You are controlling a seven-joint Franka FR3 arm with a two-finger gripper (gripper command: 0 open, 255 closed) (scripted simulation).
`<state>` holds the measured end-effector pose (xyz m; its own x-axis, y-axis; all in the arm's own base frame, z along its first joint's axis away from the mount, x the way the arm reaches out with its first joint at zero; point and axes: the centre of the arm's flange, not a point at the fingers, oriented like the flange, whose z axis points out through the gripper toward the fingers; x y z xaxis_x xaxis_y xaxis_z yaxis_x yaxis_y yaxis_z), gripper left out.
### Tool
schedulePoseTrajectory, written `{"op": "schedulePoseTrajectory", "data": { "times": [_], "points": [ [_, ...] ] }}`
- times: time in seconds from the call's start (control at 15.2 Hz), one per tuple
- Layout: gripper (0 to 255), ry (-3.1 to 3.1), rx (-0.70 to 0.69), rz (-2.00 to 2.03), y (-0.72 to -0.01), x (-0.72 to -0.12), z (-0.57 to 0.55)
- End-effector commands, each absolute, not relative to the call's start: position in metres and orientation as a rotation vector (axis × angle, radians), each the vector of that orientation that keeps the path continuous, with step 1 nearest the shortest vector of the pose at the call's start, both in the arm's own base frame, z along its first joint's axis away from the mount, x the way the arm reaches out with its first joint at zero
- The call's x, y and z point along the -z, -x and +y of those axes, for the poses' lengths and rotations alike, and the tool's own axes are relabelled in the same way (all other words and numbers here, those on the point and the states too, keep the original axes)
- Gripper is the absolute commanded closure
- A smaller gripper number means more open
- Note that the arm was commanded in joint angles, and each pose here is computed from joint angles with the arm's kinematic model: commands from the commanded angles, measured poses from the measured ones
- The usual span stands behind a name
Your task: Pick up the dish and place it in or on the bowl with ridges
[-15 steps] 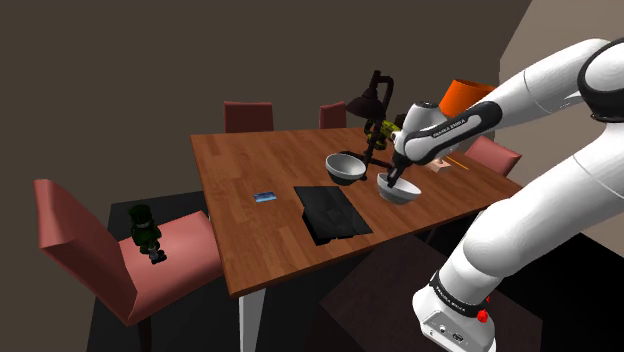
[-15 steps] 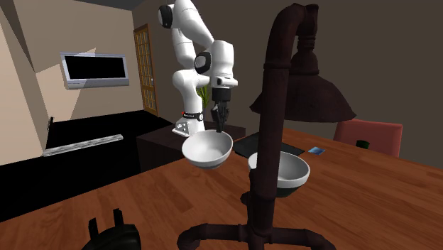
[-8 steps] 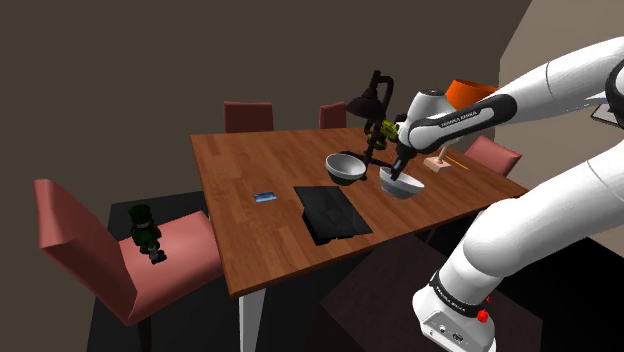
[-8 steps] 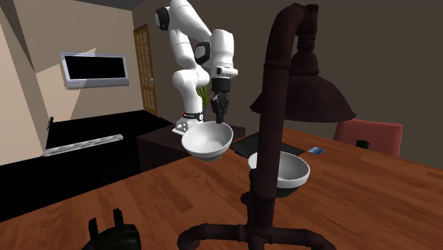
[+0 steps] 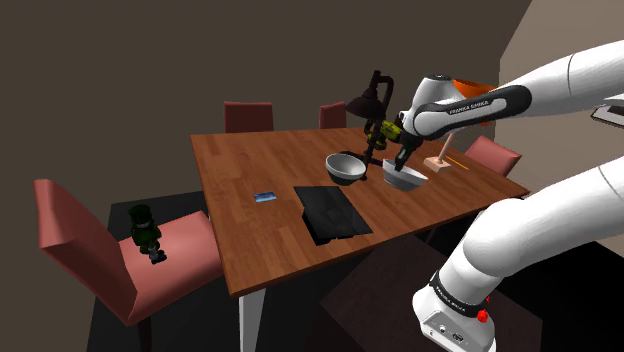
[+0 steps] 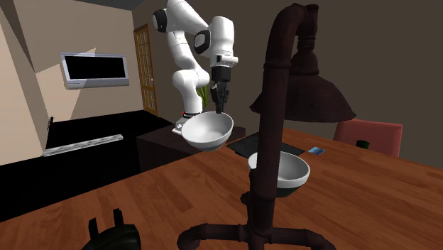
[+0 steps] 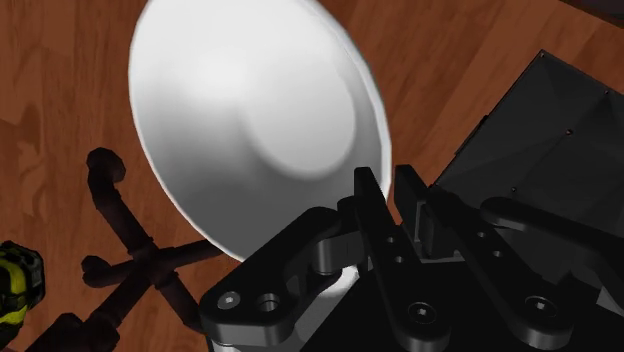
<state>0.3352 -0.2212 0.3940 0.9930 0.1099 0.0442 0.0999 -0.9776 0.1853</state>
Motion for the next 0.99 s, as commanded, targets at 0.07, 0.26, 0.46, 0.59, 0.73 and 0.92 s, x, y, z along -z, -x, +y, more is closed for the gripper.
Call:
{"op": "schedulePoseTrajectory", "data": {
  "times": [0.07, 0.26, 0.46, 0.59, 0.73, 0.92],
  "points": [
    [255, -2.952, -0.081, 0.157, -0.336, -0.410, -0.221],
    [255, -2.952, -0.081, 0.157, -0.348, -0.418, -0.219],
    [255, -2.952, -0.081, 0.157, -0.387, -0.426, -0.213],
    [255, -2.952, -0.081, 0.157, -0.412, -0.432, -0.209],
    [255, -2.952, -0.081, 0.157, -0.438, -0.437, -0.204],
    [255, -2.952, -0.081, 0.157, -0.476, -0.445, -0.198]
  ]
}}
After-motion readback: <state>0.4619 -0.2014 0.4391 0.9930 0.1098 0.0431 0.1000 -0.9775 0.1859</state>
